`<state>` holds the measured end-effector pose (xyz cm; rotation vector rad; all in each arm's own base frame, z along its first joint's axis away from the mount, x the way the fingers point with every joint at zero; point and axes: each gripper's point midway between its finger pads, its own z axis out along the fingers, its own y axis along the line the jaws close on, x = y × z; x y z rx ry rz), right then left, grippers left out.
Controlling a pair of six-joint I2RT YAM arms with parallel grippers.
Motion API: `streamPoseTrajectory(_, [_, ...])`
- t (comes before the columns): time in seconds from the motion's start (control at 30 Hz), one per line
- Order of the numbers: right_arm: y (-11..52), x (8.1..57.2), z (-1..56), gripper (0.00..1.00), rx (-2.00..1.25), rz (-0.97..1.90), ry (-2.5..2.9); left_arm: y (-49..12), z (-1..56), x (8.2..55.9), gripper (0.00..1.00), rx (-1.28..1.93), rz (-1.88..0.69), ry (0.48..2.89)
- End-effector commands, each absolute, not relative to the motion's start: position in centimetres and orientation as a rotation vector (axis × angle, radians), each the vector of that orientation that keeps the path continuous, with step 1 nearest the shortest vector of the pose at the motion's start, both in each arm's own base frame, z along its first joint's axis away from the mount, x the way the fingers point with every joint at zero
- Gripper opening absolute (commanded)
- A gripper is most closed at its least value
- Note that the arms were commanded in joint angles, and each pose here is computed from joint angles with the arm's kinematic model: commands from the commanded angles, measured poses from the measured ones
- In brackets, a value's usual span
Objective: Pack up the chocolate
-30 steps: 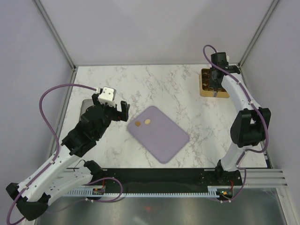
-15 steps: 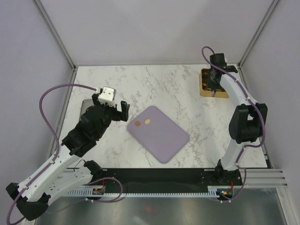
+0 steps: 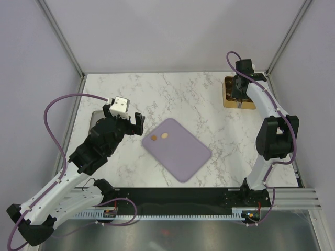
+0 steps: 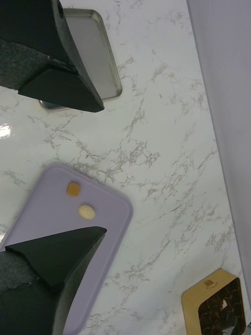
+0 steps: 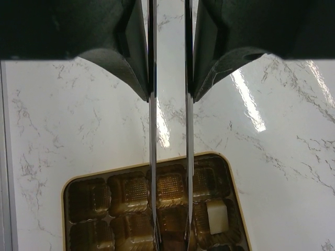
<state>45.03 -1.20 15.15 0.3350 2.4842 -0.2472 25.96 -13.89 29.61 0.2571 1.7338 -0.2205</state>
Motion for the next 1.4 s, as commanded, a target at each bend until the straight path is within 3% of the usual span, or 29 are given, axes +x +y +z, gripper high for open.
streamPoseTrajectory(0.0, [-1.5, 45.9, 16.6, 0.43, 0.358, -0.239, 2.425, -13.5, 30.6, 26.4, 0.98, 0.262, -0.182, 1.691])
streamPoseTrajectory(0.47, [-0.9, 44.9, 17.6, 0.46, 0.351, -0.191, 2.414, -13.5, 30.6, 26.4, 0.98, 0.260, -0.180, 1.691])
streamPoseTrajectory(0.73, [4.9, 42.9, 20.1, 0.45, 0.204, -0.019, 2.390, -13.4, 30.6, 26.3, 0.98, 0.257, -0.180, 1.688])
streamPoseTrajectory(0.87, [10.9, 40.5, 21.8, 0.45, -0.002, 0.113, 2.333, -13.2, 30.7, 26.3, 0.98, 0.248, -0.177, 1.685])
streamPoseTrajectory(1.13, [21.9, 31.7, 18.3, 0.47, -0.462, 0.362, 2.336, -13.0, 30.8, 26.3, 0.98, 0.240, -0.172, 1.681])
streamPoseTrajectory(1.37, [25.0, 26.5, 13.9, 0.50, -0.713, 0.395, 2.362, -13.0, 30.8, 26.3, 0.98, 0.238, -0.169, 1.682])
